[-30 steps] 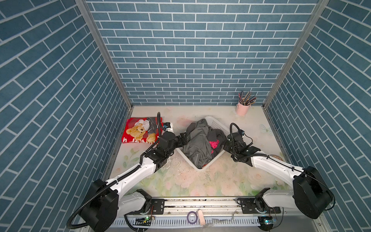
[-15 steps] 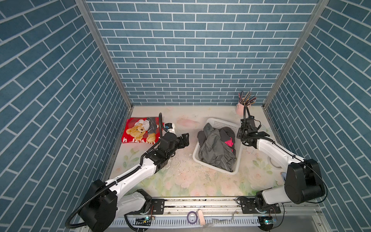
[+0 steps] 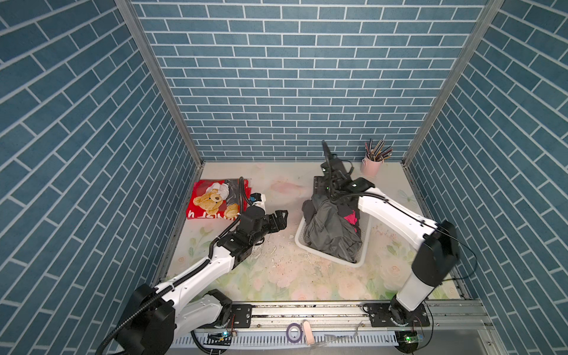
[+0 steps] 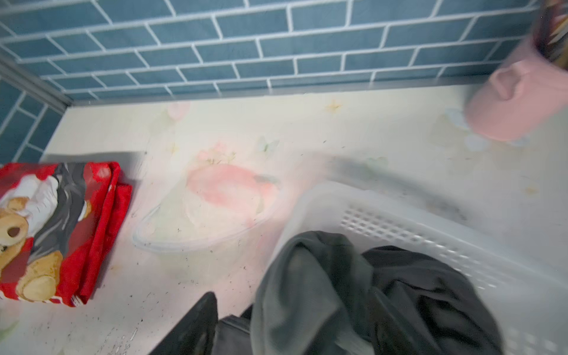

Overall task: Fold and stack the t-shirts
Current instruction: 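Reach the right gripper toward the white basket while the left arm lifts forward, then drag the white basket with the right gripper toward the far corner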

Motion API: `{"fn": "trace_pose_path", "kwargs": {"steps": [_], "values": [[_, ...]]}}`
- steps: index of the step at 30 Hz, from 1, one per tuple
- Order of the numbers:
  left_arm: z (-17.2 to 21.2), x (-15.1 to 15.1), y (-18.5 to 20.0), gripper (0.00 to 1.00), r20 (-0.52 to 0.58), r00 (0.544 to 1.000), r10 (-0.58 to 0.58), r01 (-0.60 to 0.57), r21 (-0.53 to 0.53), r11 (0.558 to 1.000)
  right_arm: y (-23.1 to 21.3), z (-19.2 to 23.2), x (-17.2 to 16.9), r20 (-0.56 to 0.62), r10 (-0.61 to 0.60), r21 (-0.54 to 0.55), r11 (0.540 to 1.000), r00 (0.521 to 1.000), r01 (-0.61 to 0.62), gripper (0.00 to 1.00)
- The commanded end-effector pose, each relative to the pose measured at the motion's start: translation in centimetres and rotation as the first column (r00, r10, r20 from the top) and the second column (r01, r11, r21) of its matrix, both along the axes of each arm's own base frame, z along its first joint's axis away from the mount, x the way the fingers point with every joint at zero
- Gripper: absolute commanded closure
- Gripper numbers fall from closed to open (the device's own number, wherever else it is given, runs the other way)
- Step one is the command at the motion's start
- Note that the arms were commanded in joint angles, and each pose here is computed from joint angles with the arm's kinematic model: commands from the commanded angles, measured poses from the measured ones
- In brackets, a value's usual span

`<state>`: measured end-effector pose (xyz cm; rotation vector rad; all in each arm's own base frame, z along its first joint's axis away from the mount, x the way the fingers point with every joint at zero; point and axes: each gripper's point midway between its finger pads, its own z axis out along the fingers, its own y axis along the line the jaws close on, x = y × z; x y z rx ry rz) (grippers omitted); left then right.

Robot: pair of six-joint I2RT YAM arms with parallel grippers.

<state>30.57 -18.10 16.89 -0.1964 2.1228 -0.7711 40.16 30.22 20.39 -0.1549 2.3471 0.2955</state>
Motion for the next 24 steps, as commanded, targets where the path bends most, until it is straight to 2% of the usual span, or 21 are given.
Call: {"fn": "trace_pose_path", "kwargs": {"steps": [1, 7, 10, 16, 22, 24], "values": [[-0.5, -0.2, 1.5, 0.12, -0.024, 0.999, 0.024, -0.025, -0.071, 0.997, 1.4, -4.4, -1.8, -0.169, 0.016, -0.046, 0.999, 0.985, -0.024, 0.22], [-0.7, -0.2, 1.3, 0.12, -0.029, 1.000, -0.002, -0.001, -0.122, 0.992, 2.1, -8.8, -2.3, -0.254, 0.040, -0.113, 0.991, 0.966, -0.071, 0.22], [-1.1, -0.1, 0.9, 0.12, -0.040, 0.999, -0.023, 0.018, -0.117, 0.993, 1.7, -10.6, -2.5, -0.282, 0.057, -0.177, 0.978, 0.958, -0.111, 0.28], [-1.0, 0.0, 1.1, 0.12, -0.032, 0.999, -0.011, 0.008, -0.120, 0.993, -2.3, -13.4, -4.0, -0.330, 0.064, -0.396, 0.897, 0.942, -0.199, 0.45], [-0.9, 0.3, 0.8, 0.12, -0.025, 1.000, -0.003, 0.000, -0.121, 0.993, -6.1, -12.6, -5.2, -0.313, 0.114, -0.510, 0.817, 0.943, -0.268, 0.53], [-1.0, 0.3, 0.5, 0.12, -0.030, 0.999, -0.011, 0.008, -0.118, 0.993, -7.2, -12.6, -5.5, -0.309, 0.131, -0.522, 0.804, 0.942, -0.283, 0.56]]}}
